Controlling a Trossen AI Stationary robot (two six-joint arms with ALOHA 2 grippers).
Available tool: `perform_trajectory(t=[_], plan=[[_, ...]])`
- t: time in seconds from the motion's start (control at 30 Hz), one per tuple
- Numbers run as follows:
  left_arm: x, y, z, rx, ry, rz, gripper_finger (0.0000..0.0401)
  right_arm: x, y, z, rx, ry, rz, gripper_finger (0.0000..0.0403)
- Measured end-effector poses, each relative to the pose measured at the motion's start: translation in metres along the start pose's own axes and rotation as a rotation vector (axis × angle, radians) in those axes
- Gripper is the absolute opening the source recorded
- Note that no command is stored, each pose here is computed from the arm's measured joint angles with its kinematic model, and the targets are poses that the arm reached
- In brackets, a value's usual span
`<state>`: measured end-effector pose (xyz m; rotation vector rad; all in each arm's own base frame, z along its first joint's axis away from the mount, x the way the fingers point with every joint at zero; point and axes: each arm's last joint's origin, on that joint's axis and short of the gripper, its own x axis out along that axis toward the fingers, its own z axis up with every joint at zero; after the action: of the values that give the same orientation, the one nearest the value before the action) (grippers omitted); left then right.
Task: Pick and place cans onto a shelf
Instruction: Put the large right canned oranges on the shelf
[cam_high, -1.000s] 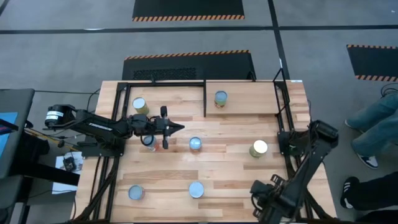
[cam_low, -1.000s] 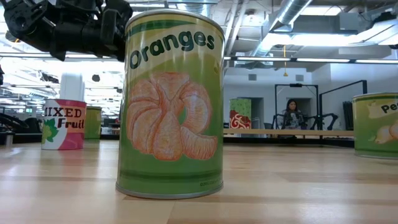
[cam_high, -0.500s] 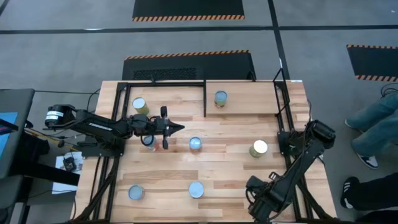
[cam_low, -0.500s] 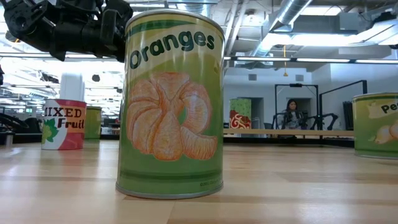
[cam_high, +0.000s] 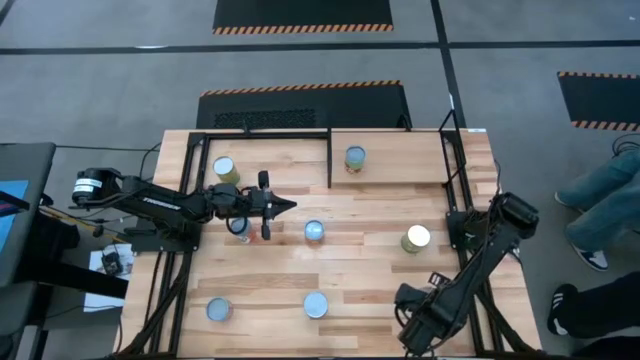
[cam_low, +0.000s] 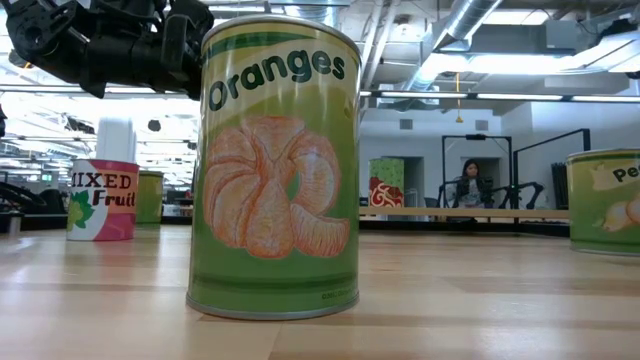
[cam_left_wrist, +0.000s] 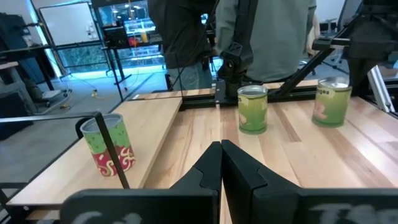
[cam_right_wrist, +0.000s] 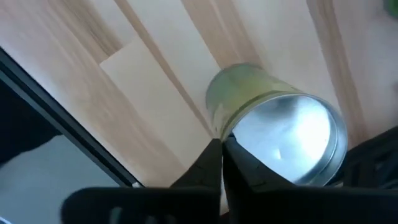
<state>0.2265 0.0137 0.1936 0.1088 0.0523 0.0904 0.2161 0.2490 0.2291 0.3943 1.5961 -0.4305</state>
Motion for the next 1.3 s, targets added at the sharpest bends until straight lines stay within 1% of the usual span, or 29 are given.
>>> perform_trajectory(t=[0.07,0.13,0.27,0.37,0.43,0.53,0.6,0.7,0.77,0.9,1.0,1.1,1.2,1.3], plan=[[0.000,0.000,0.000,0.000,0.000,0.000,0.0000,-0.003,-0.001,0.003,-0.043,-0.003,-0.020,0.0007],[0.000,0.000,0.000,0.000,-0.005,0.001,0.0000,-0.011,-0.001,0.009,-0.087,-0.008,-0.009,0.0011],[0.000,0.000,0.002,0.023,-0.021,0.003,0.0000,-0.036,-0.001,0.024,-0.213,-0.024,0.029,0.0009],[0.000,0.001,0.004,0.045,-0.036,0.010,0.0000,-0.060,-0.004,0.039,-0.277,-0.070,0.050,0.0005],[0.000,0.001,0.004,0.062,-0.038,0.025,0.0000,-0.076,-0.009,0.049,-0.315,-0.110,0.051,0.0007],[0.000,0.002,0.004,0.077,-0.038,0.038,0.0000,-0.100,-0.022,0.069,-0.367,-0.176,0.014,0.0005],[0.000,0.004,0.004,0.078,-0.041,0.039,0.0000,-0.113,-0.034,0.086,-0.378,-0.217,-0.013,0.0004],[0.000,0.007,0.005,0.077,-0.053,0.054,0.0000,-0.126,-0.058,0.114,-0.411,-0.251,-0.002,0.0006],[0.000,0.009,0.006,0.071,-0.059,0.064,0.0000,-0.132,-0.079,0.134,-0.420,-0.246,-0.005,0.0006],[0.000,0.012,0.005,0.058,-0.053,0.060,0.0000,-0.134,-0.121,0.174,-0.408,-0.244,-0.024,0.0004],[0.000,0.012,0.003,0.051,-0.038,0.056,0.0000,-0.134,-0.157,0.193,-0.382,-0.235,-0.065,0.0005],[0.000,0.012,0.003,0.043,-0.036,0.055,0.0000,-0.131,-0.190,0.199,-0.335,-0.216,-0.094,0.0005],[0.000,0.011,0.003,0.041,-0.031,0.054,0.0000,-0.125,-0.219,0.191,-0.277,-0.207,-0.132,0.0004],[0.000,0.012,0.003,0.041,-0.036,0.055,0.0000,-0.119,-0.240,0.184,-0.232,-0.255,-0.138,0.0005]])
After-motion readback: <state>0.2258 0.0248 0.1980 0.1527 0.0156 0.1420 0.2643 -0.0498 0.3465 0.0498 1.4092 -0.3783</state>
